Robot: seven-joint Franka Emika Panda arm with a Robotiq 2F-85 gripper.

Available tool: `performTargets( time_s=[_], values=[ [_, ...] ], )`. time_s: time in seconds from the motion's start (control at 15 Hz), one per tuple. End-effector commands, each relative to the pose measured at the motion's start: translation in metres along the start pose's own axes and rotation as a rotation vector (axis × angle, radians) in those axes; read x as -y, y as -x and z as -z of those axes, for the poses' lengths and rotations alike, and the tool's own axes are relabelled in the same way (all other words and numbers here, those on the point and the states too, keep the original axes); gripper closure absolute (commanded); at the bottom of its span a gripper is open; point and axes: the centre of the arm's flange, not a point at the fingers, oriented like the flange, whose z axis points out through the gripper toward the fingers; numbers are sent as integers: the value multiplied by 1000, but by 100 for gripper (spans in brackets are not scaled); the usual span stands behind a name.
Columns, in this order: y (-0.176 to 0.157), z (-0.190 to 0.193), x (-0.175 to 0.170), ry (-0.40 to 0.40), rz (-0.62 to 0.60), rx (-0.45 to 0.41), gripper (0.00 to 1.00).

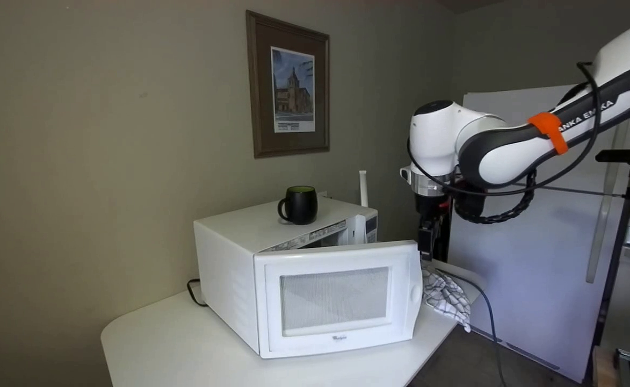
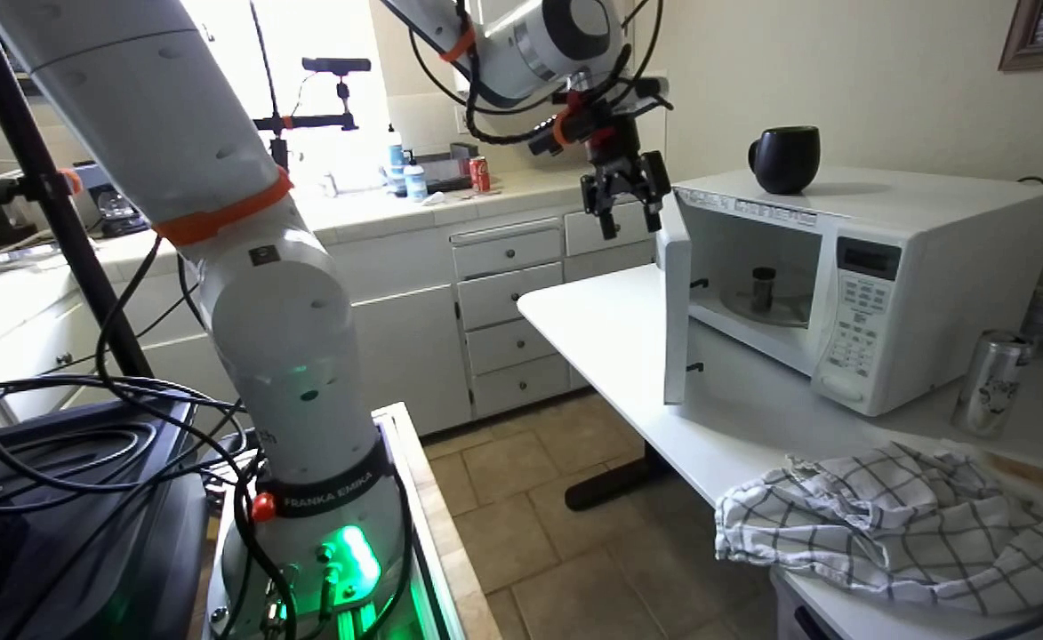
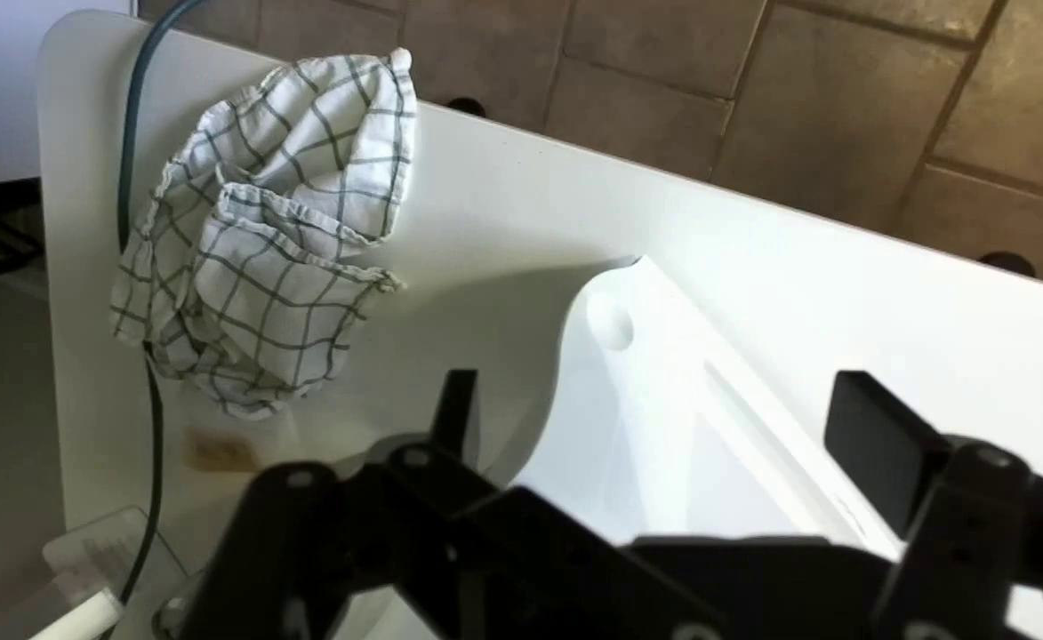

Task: Close the microwave door

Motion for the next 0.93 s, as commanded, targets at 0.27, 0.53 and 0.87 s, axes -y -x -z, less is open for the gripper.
performTargets(
  time_s=[0.27,0.53,0.87],
  values=[
    [16,0,22,177,-123,-49,0],
    [-6,-23,19,260,-63,-37,0],
    [-21,-49,5,328,-33,10,0]
  ],
)
